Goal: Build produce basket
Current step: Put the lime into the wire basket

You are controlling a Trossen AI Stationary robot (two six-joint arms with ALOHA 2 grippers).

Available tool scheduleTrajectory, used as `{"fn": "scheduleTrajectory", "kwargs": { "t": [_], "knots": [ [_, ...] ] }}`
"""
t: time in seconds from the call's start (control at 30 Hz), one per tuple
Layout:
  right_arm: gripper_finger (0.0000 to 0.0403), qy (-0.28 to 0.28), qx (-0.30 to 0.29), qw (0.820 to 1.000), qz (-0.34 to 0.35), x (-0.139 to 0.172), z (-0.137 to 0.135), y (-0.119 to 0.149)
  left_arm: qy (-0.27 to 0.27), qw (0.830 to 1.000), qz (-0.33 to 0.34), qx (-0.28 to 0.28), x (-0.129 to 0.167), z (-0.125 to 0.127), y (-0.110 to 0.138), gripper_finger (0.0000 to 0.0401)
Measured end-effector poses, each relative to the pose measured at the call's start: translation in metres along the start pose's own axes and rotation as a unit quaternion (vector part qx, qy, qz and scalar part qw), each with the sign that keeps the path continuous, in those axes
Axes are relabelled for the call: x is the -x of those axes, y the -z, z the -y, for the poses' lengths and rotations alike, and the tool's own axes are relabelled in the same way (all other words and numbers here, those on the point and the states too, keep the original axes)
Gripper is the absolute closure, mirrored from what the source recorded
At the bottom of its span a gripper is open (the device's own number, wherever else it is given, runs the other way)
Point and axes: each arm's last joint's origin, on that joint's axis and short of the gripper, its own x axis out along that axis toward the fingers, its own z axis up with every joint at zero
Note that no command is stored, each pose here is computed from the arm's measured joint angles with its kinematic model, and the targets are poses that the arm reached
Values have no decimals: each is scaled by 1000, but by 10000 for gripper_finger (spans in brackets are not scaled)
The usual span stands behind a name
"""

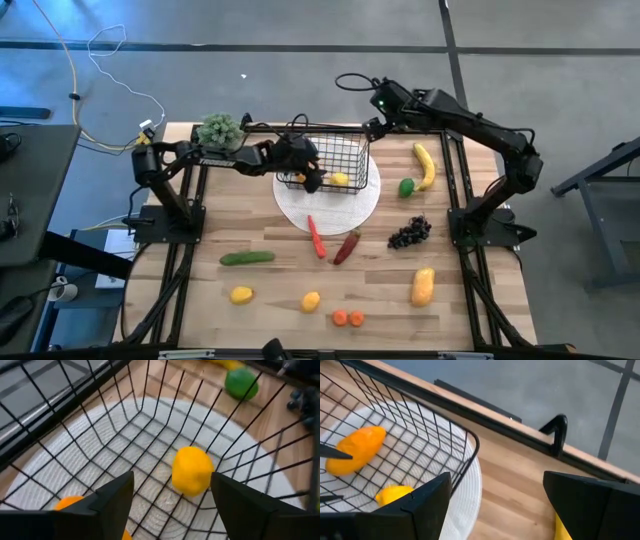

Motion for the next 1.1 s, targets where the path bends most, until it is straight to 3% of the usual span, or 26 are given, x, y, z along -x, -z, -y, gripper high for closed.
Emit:
{"fn": "scheduleTrajectory", "kwargs": {
  "t": [0.4, 0.83, 1.1],
  "knots": [
    [104, 6, -15, 999, -33, 8, -10, 16, 7, 998, 67, -18, 38, -2, -27, 158],
    [104, 15, -72, 997, 16, 53, 6, 31, -29, 990, 135, -36, 107, -23, -52, 158],
    [104, 74, -102, 992, 11, 69, 17, 49, -61, 989, 127, -44, 144, -37, -51, 158]
  ]
}}
